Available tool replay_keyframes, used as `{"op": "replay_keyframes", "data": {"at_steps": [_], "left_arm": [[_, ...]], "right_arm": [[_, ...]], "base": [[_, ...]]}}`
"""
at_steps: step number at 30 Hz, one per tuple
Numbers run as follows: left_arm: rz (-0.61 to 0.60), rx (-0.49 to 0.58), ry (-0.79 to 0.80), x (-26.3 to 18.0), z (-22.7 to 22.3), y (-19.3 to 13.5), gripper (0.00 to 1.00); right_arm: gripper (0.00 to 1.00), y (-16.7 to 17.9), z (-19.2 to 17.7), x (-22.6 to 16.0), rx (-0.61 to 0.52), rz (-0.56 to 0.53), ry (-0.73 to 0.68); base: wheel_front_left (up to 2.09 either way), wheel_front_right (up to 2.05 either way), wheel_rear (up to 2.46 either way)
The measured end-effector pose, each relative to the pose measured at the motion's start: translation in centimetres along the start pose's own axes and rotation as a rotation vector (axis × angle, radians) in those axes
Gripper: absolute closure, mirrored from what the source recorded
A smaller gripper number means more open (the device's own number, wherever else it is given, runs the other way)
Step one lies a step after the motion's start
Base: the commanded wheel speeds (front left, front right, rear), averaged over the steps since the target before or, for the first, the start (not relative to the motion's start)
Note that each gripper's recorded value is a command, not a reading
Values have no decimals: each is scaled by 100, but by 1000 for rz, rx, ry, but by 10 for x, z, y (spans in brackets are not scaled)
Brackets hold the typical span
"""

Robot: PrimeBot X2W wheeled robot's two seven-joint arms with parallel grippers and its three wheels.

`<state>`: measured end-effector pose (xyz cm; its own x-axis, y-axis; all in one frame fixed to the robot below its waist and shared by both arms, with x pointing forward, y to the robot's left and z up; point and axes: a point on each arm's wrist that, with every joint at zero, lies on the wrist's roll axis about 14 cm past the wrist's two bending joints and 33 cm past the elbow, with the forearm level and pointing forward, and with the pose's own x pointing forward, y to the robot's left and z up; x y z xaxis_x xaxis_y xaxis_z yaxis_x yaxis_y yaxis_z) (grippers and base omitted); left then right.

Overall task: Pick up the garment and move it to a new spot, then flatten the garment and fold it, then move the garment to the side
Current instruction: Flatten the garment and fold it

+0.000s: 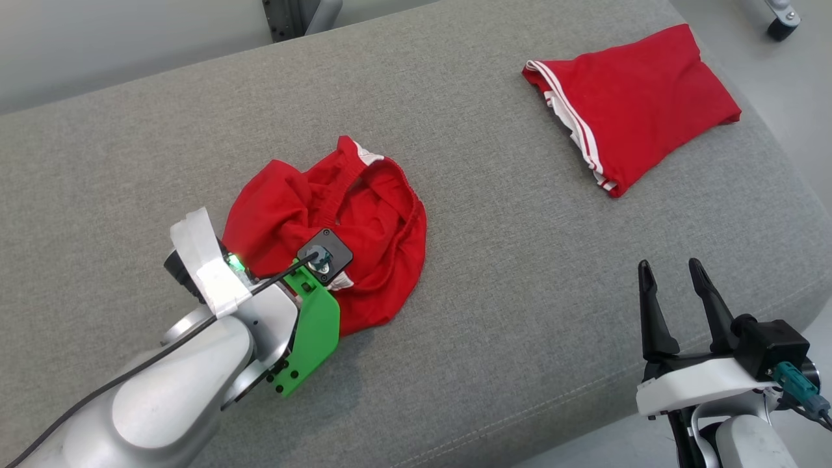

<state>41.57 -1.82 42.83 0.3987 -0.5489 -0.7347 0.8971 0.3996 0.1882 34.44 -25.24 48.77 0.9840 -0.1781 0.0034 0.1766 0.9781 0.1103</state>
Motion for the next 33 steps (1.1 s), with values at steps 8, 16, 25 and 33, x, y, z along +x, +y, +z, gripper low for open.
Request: {"op": "replay_keyframes", "data": {"at_steps": [8, 16, 25, 33], "left_arm": [[-23, -108, -39, 1, -3, -6, 100], [-171, -500, -436, -33, 99, -18, 100], [-145, -944, -877, -101, 193, 45, 100], [137, -1178, -1140, -136, 193, 132, 100]], "right_arm": [[0, 5, 0, 5, 0, 15, -2], [0, 16, 1, 8, 2, 51, -9], [0, 25, 3, 9, 11, 79, -16], [0, 20, 4, 8, 27, 61, -17]], "base": [[0, 0, 0], [0, 0, 0], [0, 0, 0], [0, 0, 0]]}}
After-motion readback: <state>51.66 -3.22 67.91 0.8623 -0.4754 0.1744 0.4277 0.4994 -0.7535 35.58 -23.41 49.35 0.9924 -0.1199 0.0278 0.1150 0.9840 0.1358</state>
